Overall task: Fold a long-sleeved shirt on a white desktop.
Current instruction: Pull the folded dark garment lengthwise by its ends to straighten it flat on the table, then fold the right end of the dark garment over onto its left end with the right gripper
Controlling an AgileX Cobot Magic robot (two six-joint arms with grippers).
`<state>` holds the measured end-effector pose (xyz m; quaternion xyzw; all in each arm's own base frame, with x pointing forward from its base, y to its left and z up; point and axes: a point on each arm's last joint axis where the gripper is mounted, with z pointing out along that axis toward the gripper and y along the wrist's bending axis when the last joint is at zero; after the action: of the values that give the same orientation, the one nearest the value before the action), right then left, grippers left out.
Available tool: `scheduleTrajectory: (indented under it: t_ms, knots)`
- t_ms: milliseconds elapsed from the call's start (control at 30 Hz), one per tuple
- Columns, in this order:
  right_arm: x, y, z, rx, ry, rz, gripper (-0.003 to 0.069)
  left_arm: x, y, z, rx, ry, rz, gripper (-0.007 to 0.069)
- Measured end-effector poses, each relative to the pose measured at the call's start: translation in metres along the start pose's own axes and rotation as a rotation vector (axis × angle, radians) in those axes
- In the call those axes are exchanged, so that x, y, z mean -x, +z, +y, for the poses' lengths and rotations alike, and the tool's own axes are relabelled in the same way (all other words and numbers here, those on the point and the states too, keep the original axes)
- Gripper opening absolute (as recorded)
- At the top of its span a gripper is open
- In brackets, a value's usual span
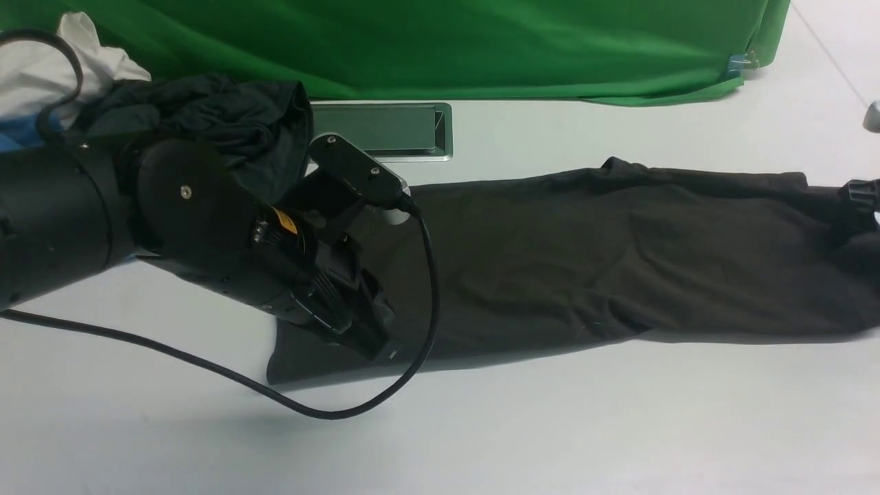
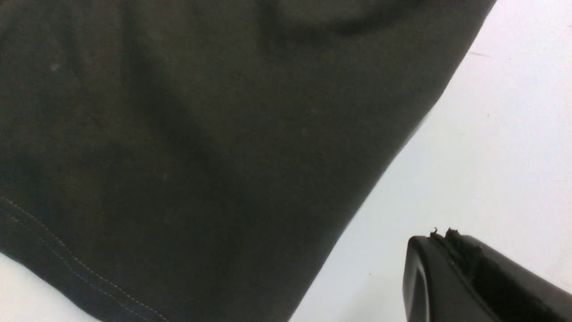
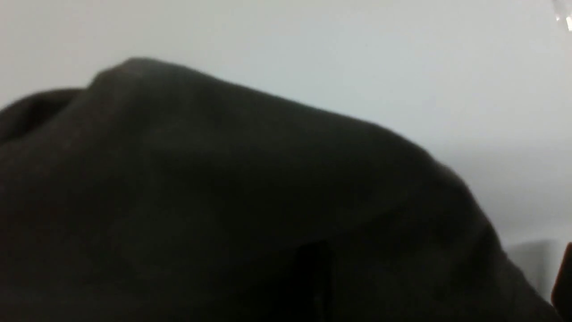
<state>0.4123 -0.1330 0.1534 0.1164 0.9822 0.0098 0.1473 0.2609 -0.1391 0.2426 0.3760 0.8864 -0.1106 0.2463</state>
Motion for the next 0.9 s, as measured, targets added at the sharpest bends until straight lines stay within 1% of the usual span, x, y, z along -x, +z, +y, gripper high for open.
scheduleTrajectory:
  t_ms: [100, 233, 367, 400, 433, 467, 500, 533, 633, 700, 767, 800, 833, 867, 900]
  knots:
    - [-0.001, 0.004, 0.0, 0.001, 0.009, 0.013, 0.0683, 0.0, 0.0, 0.0, 0.001, 0.0, -0.001, 0.0018]
    - [-0.002, 0.006, 0.001, 0.017, 0.023, 0.024, 0.0627, 0.0, 0.0, 0.0, 0.001, 0.001, -0.001, 0.0018]
    - [-0.003, 0.007, 0.003, 0.069, 0.023, 0.055, 0.0382, 0.0, 0.0, 0.0, 0.001, 0.001, -0.001, 0.0018]
    - [-0.004, 0.006, 0.003, 0.072, 0.022, 0.057, 0.0368, 0.0, 0.0, 0.0, 0.001, 0.001, -0.001, 0.0018]
    - [-0.005, 0.006, 0.005, 0.097, 0.02, 0.071, 0.025, 0.0, 0.0, 0.0, 0.001, 0.001, -0.001, 0.0018]
    - [-0.005, 0.006, 0.005, 0.101, 0.017, 0.076, 0.0221, 0.0, 0.0, 0.0, 0.001, 0.001, -0.002, 0.0018]
    - [-0.006, 0.004, 0.007, 0.116, 0.012, 0.084, 0.0148, 0.001, -0.003, 0.0, 0.003, 0.003, -0.009, 0.0018]
    - [-0.006, 0.002, 0.008, 0.124, 0.01, 0.089, 0.013, 0.001, -0.007, -0.001, 0.007, 0.005, -0.02, 0.0018]
    - [-0.01, -0.01, 0.009, 0.13, 0.002, 0.106, 0.0134, 0.004, -0.026, -0.004, 0.024, 0.016, -0.076, 0.0018]
    - [-0.008, -0.031, 0.009, 0.106, -0.019, 0.074, 0.0134, 0.005, -0.044, -0.008, 0.04, 0.027, -0.129, 0.0018]
    - [-0.006, -0.069, 0.007, 0.044, -0.023, -0.001, 0.0134, 0.005, -0.067, -0.013, 0.059, 0.046, -0.191, 0.0018]
    - [-0.006, -0.083, 0.006, 0.023, -0.019, -0.022, 0.0134, 0.004, -0.075, -0.015, 0.065, 0.053, -0.213, 0.0018]
    - [-0.006, -0.087, 0.005, 0.017, -0.017, -0.025, 0.0134, 0.004, -0.077, -0.016, 0.066, 0.054, -0.218, 0.0018]
    - [-0.011, -0.112, 0.001, -0.038, -0.01, -0.045, 0.0134, 0.002, -0.093, -0.021, 0.075, 0.064, -0.26, 0.0018]
    - [-0.013, -0.123, -0.001, -0.056, 0.001, -0.052, 0.0134, 0.0, -0.101, -0.023, 0.079, 0.069, -0.278, 0.0018]
